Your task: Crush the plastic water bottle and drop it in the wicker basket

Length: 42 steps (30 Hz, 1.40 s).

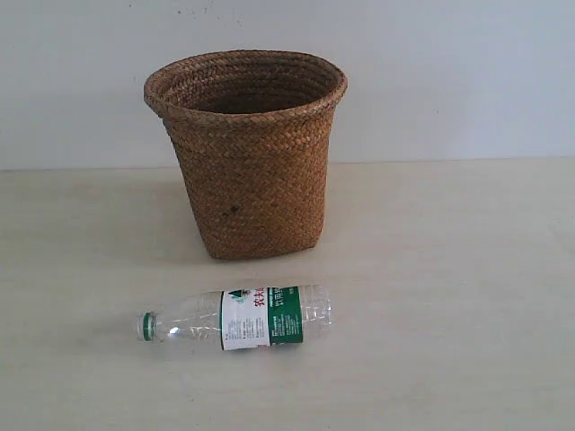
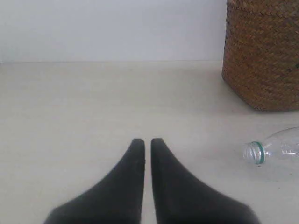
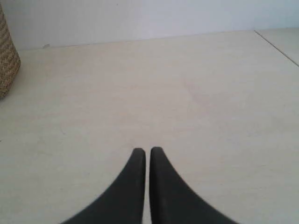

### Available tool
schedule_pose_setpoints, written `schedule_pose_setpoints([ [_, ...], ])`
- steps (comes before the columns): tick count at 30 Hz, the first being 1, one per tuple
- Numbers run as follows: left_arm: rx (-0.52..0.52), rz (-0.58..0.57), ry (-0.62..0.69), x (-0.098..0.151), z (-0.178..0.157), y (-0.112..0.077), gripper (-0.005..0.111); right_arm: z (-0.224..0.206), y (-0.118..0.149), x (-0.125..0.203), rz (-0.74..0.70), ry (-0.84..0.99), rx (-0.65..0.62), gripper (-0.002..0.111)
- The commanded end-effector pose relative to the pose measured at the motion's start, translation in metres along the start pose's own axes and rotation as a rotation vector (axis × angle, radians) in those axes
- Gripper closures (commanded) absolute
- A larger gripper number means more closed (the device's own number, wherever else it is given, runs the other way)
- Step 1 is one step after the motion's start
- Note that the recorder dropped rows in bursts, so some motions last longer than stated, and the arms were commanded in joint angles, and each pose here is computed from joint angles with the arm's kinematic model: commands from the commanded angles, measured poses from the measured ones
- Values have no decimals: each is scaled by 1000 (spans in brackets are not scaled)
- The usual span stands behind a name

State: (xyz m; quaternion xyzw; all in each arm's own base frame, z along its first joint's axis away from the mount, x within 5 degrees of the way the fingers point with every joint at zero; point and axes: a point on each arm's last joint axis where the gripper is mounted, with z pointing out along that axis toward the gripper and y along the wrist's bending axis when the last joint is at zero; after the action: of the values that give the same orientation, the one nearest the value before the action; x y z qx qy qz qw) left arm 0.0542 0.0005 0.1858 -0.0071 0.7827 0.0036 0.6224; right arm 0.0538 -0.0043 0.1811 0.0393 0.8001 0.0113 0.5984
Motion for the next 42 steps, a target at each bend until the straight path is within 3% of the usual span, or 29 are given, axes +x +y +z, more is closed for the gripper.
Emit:
schedule_pose_setpoints([
  [1,-3,-11,-5,1,0,0,103,0,-1,1,-7,-5,9,108],
  [9,4,-38,-40,-3,0,0,103,0,-1,1,-7,-5,9,108],
  [19,39,-285,-283,-24,-4,0,103,0,-1,1,-7,-5,9,108],
  [22,37,-419,-398,-34,-7,4,103,0,-1,1,-7,-5,9,108],
  [24,55,-573,-429,-36,-8,6,103,0,-1,1,-7,-5,9,108],
  [26,67,-649,-445,-37,-9,7,103,0,-1,1,-7,-5,9,108],
  [30,99,-626,-463,-56,-17,4,103,0,-1,1,-7,-5,9,108],
  [34,121,-528,-544,-98,-35,2,103,0,-1,1,-7,-5,9,108],
  [36,149,-502,-465,-117,-35,-2,103,0,-1,1,-7,-5,9,108],
  [42,246,-210,-84,-158,2,-22,103,0,-1,1,-5,-5,8,108],
])
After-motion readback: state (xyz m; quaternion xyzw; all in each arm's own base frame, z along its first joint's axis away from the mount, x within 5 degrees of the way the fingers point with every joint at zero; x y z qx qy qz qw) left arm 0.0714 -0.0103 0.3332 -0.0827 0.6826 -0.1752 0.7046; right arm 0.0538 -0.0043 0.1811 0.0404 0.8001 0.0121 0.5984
